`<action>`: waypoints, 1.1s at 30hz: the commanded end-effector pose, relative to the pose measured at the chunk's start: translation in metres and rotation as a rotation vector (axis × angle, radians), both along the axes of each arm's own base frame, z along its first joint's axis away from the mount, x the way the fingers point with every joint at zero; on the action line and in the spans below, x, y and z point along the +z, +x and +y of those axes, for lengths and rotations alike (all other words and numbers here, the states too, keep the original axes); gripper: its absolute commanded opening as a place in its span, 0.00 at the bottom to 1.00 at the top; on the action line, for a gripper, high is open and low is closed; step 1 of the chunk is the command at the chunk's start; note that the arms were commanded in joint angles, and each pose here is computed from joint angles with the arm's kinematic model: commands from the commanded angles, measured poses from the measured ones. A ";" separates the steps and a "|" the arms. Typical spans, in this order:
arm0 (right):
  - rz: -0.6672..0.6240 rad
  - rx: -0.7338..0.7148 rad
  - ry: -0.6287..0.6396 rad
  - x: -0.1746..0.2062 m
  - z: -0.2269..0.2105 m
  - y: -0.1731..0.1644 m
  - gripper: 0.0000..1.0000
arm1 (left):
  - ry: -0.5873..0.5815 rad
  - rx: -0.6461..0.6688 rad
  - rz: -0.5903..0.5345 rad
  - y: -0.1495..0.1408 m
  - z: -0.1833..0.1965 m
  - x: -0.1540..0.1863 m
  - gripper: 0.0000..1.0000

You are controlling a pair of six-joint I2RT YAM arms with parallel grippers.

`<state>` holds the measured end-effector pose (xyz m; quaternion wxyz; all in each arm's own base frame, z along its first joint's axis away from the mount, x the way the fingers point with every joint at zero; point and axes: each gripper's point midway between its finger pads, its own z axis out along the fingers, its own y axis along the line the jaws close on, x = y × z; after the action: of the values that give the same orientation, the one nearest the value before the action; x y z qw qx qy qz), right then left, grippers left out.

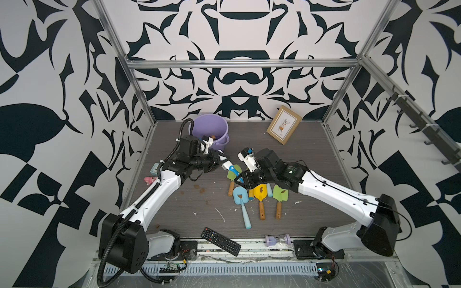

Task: Brush the soil off the hand trowel and place it into the bucket
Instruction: Adjust the brush.

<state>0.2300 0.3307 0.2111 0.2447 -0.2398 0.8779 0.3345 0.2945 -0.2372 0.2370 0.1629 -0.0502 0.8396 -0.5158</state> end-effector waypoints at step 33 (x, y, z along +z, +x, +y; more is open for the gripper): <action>-0.153 -0.003 0.100 0.045 0.025 0.019 0.26 | -0.034 -0.048 0.061 -0.005 -0.009 -0.015 0.00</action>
<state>0.2410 0.3527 0.2142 0.2646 -0.2565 0.8659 0.3382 0.2947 -0.2441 0.2245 0.1324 -0.0541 0.8383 -0.5261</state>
